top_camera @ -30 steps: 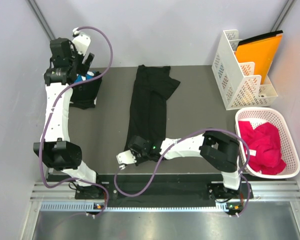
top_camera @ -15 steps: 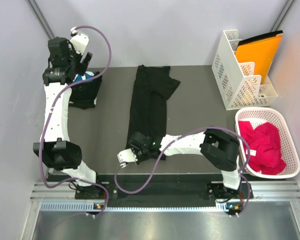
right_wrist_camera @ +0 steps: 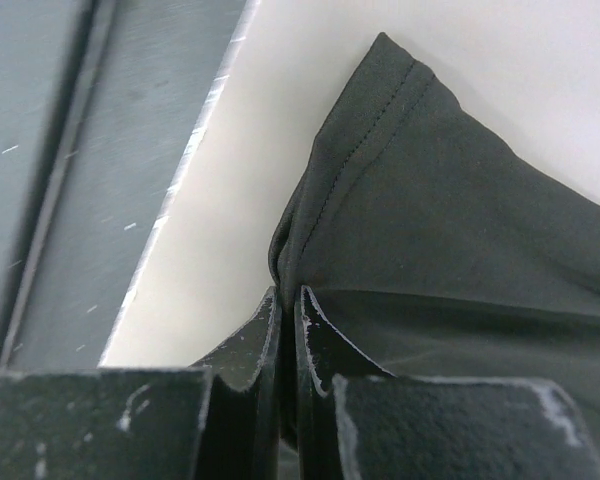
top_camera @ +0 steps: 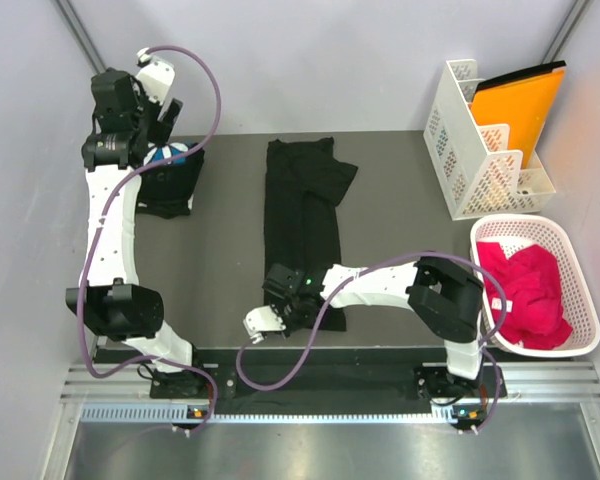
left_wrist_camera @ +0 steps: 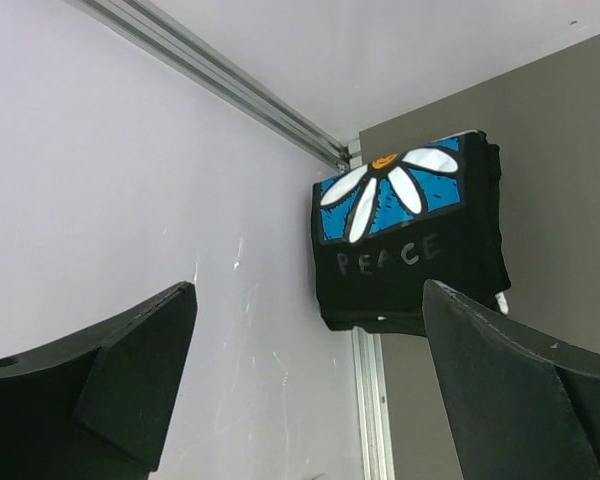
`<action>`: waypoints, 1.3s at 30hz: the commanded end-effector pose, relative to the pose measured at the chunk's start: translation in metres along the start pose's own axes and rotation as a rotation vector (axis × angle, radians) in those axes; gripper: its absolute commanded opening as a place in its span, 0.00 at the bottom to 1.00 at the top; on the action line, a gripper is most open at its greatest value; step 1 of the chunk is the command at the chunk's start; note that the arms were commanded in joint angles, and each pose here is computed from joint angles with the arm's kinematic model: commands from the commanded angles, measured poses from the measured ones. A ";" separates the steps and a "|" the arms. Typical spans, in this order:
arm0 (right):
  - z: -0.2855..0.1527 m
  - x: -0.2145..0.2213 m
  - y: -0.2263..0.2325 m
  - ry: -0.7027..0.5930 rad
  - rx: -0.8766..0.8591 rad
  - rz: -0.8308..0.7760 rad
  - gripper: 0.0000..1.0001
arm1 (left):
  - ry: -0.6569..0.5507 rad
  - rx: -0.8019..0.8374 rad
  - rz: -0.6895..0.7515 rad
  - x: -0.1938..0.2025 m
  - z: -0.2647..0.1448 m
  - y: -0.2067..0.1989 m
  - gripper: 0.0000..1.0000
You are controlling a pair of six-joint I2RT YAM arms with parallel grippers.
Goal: Fold and stack the t-shirts
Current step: Fold the tshirt
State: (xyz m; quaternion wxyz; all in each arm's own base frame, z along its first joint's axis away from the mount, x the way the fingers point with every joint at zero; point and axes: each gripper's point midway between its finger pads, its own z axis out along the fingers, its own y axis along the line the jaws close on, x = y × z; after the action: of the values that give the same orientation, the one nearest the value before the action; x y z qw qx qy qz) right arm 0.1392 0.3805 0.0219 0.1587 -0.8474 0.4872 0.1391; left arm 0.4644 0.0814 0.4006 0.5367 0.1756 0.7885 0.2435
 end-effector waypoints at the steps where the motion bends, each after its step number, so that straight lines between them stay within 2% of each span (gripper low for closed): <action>1: -0.033 -0.025 0.010 -0.091 -0.059 -0.043 0.00 | -0.075 -0.075 -0.009 -0.025 -0.012 0.025 0.99; 17: -0.056 -0.036 0.003 -0.114 -0.040 -0.095 0.00 | -0.065 -0.068 -0.016 -0.018 -0.014 0.020 0.99; 31: -0.068 -0.057 0.048 -0.189 -0.181 -0.111 0.00 | -0.067 -0.075 -0.001 -0.020 -0.017 0.024 0.99; 34: -0.067 -0.053 0.041 -0.164 -0.140 -0.122 0.00 | -0.062 -0.070 -0.006 -0.018 -0.016 0.022 0.99; 39: -0.076 -0.040 0.004 -0.099 -0.011 -0.158 0.00 | -0.048 -0.061 -0.011 -0.014 -0.015 0.019 0.99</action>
State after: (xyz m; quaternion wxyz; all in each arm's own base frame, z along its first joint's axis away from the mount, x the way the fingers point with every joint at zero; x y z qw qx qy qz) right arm 0.0978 0.3635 0.0711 0.1212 -0.8737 0.4281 0.1968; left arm 0.4639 0.0826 0.4030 0.5372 0.1746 0.7872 0.2475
